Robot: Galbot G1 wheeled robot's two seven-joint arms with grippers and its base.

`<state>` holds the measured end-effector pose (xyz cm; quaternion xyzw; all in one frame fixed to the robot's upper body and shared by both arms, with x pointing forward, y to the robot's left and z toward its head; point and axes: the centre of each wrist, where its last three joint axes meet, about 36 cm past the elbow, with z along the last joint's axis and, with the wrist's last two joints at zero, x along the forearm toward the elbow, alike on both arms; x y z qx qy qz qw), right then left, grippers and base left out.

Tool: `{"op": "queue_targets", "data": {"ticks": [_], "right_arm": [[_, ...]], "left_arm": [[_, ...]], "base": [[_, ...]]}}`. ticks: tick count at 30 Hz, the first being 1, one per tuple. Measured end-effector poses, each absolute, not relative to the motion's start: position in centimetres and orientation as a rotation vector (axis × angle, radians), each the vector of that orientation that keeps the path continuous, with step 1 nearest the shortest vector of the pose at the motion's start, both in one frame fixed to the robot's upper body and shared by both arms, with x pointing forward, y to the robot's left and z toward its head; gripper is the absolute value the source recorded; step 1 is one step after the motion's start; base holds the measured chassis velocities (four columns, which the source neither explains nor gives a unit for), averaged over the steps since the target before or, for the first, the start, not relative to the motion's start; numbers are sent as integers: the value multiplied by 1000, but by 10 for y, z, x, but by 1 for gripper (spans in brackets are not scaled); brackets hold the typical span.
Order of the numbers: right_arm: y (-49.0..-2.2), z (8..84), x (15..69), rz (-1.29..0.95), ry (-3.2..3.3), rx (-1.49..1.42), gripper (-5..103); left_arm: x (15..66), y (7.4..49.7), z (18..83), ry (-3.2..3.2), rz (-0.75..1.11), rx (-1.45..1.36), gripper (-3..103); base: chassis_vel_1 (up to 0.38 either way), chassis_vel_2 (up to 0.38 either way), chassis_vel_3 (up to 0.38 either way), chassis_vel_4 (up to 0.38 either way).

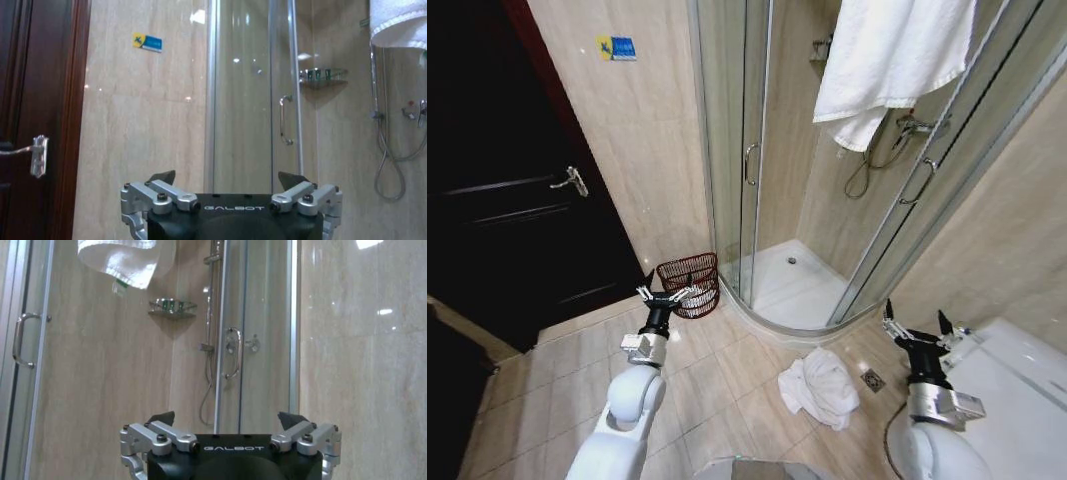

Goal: Discard the used towel into the hamper.

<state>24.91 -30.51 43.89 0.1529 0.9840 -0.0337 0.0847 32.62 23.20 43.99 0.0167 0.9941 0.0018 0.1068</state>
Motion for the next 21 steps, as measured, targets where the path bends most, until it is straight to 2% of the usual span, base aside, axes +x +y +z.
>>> {"op": "queue_targets", "data": {"ticks": [21], "right_arm": [[-301,451,246,-105,2919,407,100]], "left_arm": [[323,233,444,2919,20,67,100]], "base": [[0,0,0,0]]}}
